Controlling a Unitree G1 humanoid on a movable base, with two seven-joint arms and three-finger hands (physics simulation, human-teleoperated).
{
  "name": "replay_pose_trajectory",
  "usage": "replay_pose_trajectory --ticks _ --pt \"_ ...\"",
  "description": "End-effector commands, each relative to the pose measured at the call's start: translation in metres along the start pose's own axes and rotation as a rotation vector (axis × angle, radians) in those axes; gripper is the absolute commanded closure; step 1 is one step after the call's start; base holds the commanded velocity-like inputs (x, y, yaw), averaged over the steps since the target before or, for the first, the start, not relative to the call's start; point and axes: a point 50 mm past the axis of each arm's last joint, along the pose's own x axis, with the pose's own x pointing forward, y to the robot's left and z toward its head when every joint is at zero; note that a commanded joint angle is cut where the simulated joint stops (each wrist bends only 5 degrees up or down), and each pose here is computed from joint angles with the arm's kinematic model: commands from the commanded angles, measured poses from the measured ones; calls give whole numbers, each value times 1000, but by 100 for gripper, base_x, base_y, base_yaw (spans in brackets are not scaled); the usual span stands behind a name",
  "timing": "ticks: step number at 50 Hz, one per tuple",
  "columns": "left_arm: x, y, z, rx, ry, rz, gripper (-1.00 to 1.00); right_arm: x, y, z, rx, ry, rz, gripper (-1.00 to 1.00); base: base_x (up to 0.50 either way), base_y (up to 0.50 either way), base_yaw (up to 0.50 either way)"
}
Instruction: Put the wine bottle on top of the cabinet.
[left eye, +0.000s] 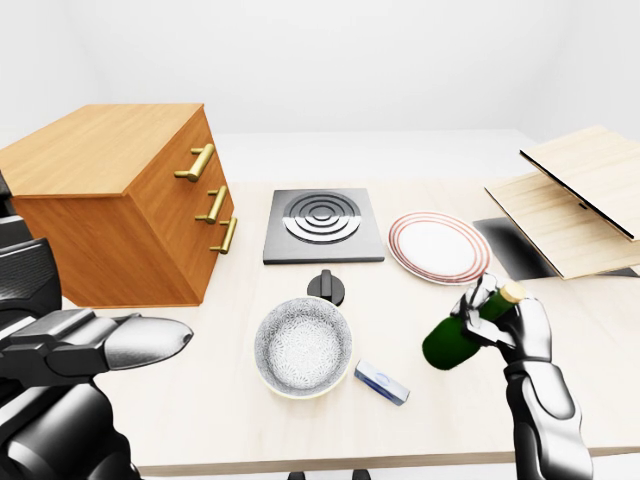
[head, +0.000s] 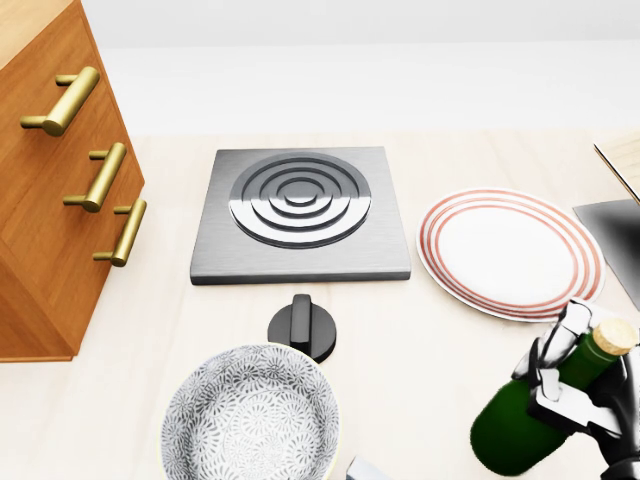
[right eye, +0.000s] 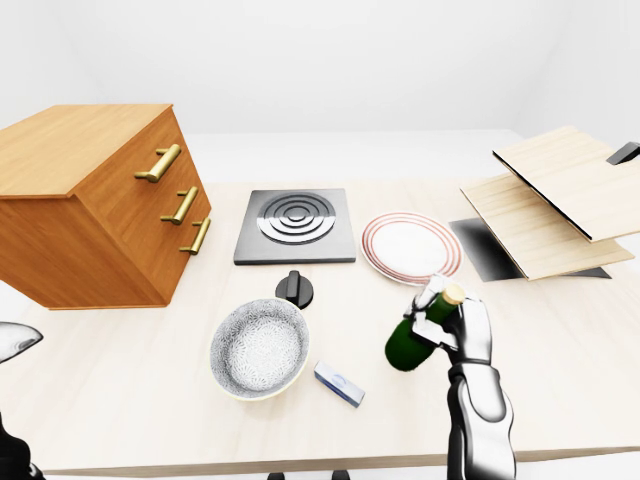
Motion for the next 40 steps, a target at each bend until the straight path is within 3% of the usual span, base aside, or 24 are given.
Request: replay_pose_trajectory --ticks 1,10,20,23,25,28,31,33,35,37,40 --pt "0 3 0 5 2 6 -100 -1 3 2 1 -7 -15 100 0 0 0" --pt "0 2 -2 3 10 5 -100 -8 6 31 -25 -126 -12 100 0 0 0" --pt "0 3 1 -5 2 10 -100 -36 19 108 -126 -467 15 100 0 0 0" --pt "8 3 13 -50 -77 25 -100 -41 23 122 -147 -538 25 100 0 0 0" --pt "2 4 5 -26 -14 19 -100 -44 26 133 -159 -592 32 100 0 0 0" --pt "2 4 4 -24 -14 19 -100 -48 29 147 -170 -674 39 100 0 0 0" --pt "10 4 14 -66 -80 32 -100 -50 31 154 -173 -720 43 100 0 0 0" --pt "10 4 14 -74 -79 34 -100 -51 32 157 -174 -734 45 100 0 0 0" --pt "4 3 5 -50 -20 26 -100 -52 34 161 -175 -763 52 100 0 0 0" --pt "10 3 13 -81 -72 35 -100 -52 34 162 -174 -768 50 100 0 0 0" --pt "9 2 11 -86 -57 35 -100 -55 34 168 -174 -807 51 100 0 0 0"
